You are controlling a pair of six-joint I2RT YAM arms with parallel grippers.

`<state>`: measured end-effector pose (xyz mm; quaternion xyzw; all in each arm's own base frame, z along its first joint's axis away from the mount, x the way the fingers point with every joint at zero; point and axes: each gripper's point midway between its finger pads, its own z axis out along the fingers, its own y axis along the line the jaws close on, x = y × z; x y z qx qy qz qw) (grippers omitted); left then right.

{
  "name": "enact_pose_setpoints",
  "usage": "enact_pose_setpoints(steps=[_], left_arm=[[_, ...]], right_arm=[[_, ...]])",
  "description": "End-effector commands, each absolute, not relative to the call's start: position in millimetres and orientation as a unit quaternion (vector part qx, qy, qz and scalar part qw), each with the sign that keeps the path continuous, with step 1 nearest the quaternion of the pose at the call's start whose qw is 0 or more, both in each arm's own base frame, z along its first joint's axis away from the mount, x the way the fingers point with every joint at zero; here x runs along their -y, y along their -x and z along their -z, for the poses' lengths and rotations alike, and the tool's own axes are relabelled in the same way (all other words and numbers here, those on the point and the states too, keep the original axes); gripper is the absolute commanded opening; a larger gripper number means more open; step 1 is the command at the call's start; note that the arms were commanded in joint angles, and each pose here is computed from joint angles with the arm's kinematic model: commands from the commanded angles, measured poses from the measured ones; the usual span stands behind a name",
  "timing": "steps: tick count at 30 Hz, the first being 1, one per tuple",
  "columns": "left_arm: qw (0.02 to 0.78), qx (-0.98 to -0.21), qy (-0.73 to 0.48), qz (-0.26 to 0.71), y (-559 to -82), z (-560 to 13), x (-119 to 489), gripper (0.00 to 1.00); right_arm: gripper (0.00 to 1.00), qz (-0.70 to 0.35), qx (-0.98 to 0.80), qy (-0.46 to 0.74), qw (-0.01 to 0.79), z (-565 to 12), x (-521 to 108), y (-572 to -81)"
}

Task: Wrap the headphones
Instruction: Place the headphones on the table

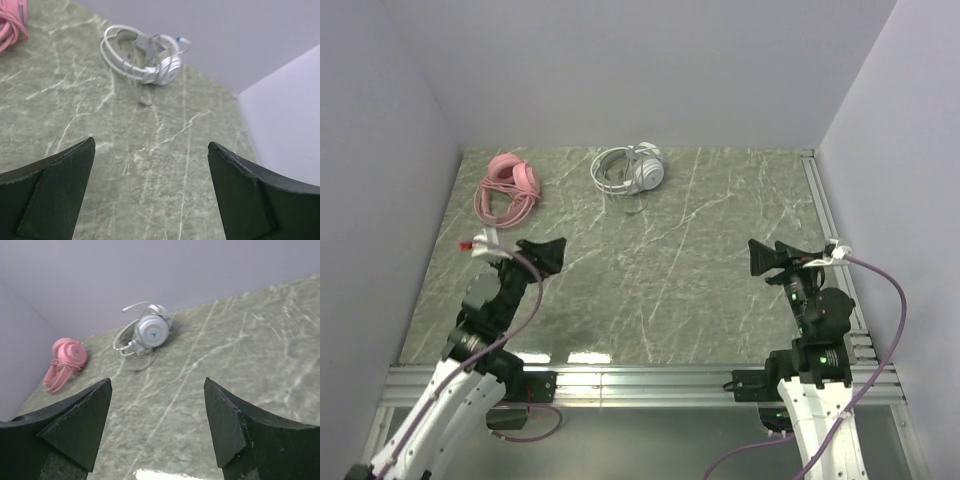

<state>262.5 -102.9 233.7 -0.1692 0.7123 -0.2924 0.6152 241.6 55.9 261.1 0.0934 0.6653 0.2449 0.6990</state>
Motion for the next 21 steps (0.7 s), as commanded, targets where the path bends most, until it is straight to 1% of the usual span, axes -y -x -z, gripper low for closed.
enact_pose_setpoints(steps=[1, 2, 4, 5, 8, 14, 21], left_arm=[[0.631, -0.698, 0.153, 0.302, -243.1, -225.3, 98.1, 0.99], [0.646, -0.686, 0.157, 0.297, -237.2, -225.3, 90.5, 0.99], [0.645, -0.688, 0.162, 0.291, -231.0, -215.1, 85.4, 0.99], [0.655, -0.674, 0.166, 0.299, -226.7, -220.8, 82.8, 0.99], [0.659, -0.665, 0.171, 0.307, -221.7, -220.7, 80.9, 0.99], [0.646, -0.675, 0.173, 0.312, -220.3, -212.4, 83.8, 0.99], [0.639, -0.682, 0.171, 0.311, -223.0, -215.2, 86.8, 0.99]], right_arm=[[0.81, -0.209, -0.683, -0.112, 0.690, -238.2, -43.8, -235.5], [0.81, -0.210, -0.681, -0.111, 0.693, -239.4, -43.9, -234.3], [0.81, -0.207, -0.678, -0.112, 0.696, -241.3, -42.6, -231.6], [0.81, -0.206, -0.678, -0.112, 0.697, -242.5, -42.0, -230.6], [0.80, -0.202, -0.683, -0.116, 0.693, -240.1, -40.5, -229.8], [0.80, -0.204, -0.681, -0.115, 0.694, -239.4, -41.0, -225.7], [0.79, -0.208, -0.681, -0.119, 0.692, -238.3, -41.7, -226.3]])
